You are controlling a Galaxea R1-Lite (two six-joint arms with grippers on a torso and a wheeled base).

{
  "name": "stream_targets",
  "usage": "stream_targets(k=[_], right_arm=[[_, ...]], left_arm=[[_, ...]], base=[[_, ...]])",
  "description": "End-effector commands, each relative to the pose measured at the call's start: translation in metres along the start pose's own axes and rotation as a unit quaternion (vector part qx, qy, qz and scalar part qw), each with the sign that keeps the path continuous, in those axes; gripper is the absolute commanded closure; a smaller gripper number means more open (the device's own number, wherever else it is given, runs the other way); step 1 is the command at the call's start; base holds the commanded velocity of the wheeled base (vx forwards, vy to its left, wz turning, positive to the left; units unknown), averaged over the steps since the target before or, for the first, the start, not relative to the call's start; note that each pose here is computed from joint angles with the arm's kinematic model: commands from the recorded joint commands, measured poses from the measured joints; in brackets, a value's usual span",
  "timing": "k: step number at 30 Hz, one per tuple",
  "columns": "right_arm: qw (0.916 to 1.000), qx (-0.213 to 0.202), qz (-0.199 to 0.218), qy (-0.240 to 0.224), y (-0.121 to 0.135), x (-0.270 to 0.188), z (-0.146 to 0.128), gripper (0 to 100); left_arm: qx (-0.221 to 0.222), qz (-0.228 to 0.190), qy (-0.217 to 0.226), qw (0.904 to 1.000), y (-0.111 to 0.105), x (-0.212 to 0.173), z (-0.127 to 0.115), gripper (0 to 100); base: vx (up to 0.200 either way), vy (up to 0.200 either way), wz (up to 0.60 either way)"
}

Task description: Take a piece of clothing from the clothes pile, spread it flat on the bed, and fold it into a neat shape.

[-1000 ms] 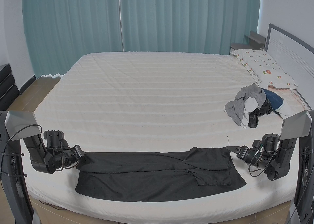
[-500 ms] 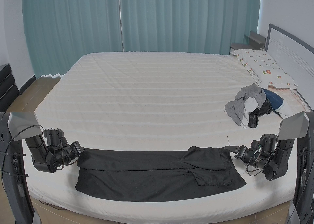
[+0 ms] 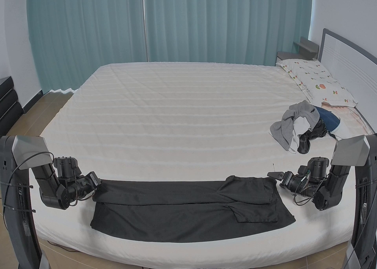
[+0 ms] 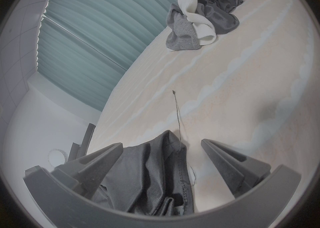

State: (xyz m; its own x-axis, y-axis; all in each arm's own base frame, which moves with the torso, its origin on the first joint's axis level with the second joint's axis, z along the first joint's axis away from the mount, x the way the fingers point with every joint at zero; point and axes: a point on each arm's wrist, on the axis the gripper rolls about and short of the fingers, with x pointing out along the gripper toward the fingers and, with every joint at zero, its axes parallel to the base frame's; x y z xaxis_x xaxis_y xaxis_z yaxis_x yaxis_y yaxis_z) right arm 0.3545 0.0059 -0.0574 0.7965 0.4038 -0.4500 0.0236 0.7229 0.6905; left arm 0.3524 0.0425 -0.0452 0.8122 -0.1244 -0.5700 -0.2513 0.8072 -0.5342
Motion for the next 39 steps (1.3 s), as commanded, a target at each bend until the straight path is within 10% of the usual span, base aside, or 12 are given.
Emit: stream_targets(k=[1,4,5,39], right_arm=[[1.0,-0.002,0.001,-0.002,-0.001,0.007,0.004,0],[1.0,0.0,-0.001,0.003,-0.002,0.009,0.002,0],[1.0,-0.002,0.001,0.005,0.0,0.01,0.0,100],[0.998,0.02,-0.007,-0.059,-0.009,0.012,0.029,100]], left_arm=[[-0.001,0.001,0.001,1.0,0.001,0.001,-0.001,100],[-0.001,0.001,0.001,1.0,0.001,0.001,-0.001,100],[-0.001,0.001,0.001,1.0,0.001,0.001,-0.001,100],[-0.02,-0.029,-0.04,0.9986,-0.003,0.016,0.007,100]], base=[[0.0,0.0,0.0],[0.0,0.0,0.0],[0.0,0.0,0.0],[0.0,0.0,0.0]])
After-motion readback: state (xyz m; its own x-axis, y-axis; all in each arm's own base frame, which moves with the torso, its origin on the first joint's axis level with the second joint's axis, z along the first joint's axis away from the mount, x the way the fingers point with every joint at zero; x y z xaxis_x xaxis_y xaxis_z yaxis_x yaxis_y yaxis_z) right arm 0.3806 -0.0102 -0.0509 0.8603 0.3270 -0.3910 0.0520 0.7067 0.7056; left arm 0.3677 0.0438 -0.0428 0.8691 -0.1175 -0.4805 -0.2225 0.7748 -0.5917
